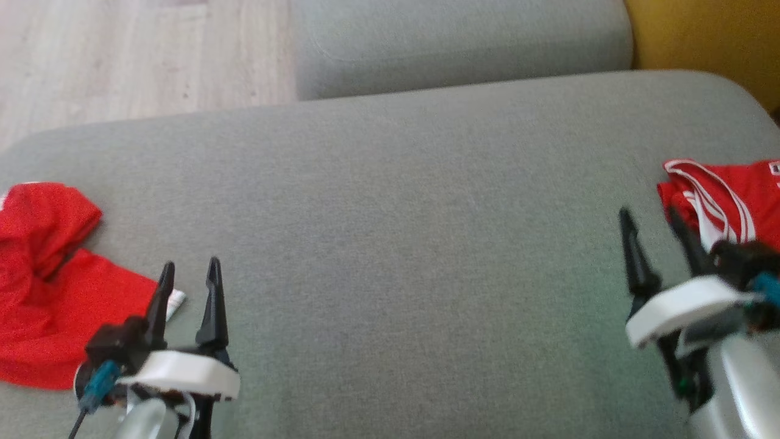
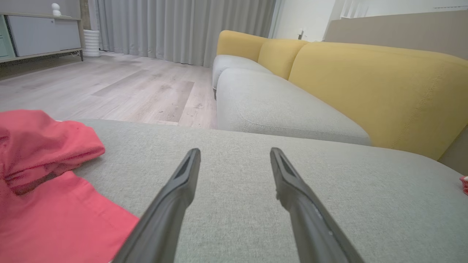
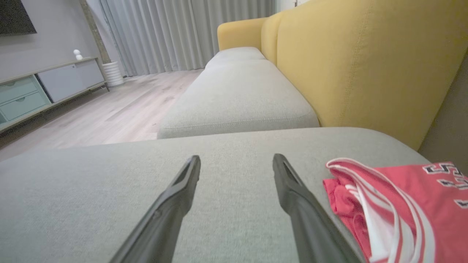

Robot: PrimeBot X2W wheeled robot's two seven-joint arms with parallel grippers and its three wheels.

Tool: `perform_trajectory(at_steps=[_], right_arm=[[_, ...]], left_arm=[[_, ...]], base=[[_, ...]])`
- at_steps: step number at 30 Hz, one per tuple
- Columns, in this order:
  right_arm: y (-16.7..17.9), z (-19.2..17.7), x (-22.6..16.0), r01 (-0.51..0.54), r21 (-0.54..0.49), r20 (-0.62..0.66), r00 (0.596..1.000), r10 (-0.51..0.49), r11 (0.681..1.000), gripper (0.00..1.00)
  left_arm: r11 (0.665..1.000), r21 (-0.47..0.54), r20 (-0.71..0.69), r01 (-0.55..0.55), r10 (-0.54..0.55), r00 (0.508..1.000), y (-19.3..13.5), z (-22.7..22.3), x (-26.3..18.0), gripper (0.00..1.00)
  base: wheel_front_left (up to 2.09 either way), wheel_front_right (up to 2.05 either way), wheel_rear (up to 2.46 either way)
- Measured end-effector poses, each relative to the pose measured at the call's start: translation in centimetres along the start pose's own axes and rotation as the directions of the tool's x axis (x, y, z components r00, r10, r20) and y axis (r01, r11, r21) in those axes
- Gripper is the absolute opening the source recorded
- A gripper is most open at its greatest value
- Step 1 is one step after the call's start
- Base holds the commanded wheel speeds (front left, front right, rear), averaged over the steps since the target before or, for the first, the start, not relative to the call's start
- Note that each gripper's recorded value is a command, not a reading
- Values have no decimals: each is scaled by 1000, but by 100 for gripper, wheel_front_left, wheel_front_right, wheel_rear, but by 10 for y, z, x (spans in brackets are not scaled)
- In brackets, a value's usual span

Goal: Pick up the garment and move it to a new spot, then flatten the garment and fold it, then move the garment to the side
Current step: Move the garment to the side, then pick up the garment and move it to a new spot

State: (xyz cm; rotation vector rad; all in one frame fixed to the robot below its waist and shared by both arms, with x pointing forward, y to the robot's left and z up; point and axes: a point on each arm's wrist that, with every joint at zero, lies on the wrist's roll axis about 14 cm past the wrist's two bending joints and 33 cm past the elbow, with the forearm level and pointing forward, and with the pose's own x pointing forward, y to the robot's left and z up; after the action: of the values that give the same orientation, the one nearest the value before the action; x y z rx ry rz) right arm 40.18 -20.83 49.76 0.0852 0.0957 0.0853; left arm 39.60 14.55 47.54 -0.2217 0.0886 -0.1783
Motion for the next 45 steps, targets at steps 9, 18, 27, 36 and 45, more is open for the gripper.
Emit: perform_trajectory(at_steps=[9,18,27,36,45], right_arm=[[27,-13,-25,-22,13,-55,998,23,1000,100],[54,-18,-16,-95,12,-85,992,96,995,100],[126,-28,11,-300,5,-124,946,298,954,100],[196,-38,17,-473,17,-155,869,470,881,100],[200,-41,17,-483,28,-157,862,481,875,100]], left_arm=[[999,-18,0,-49,49,999,11,-3,-19,100],[993,-25,39,-117,118,992,31,7,-35,100],[951,-38,103,-307,309,945,82,25,-84,100],[881,-66,96,-469,474,875,116,20,-143,100],[854,-71,116,-516,521,846,126,30,-155,100]], base=[[0,0,0],[0,0,0],[0,0,0],[0,0,0],[0,0,0]])
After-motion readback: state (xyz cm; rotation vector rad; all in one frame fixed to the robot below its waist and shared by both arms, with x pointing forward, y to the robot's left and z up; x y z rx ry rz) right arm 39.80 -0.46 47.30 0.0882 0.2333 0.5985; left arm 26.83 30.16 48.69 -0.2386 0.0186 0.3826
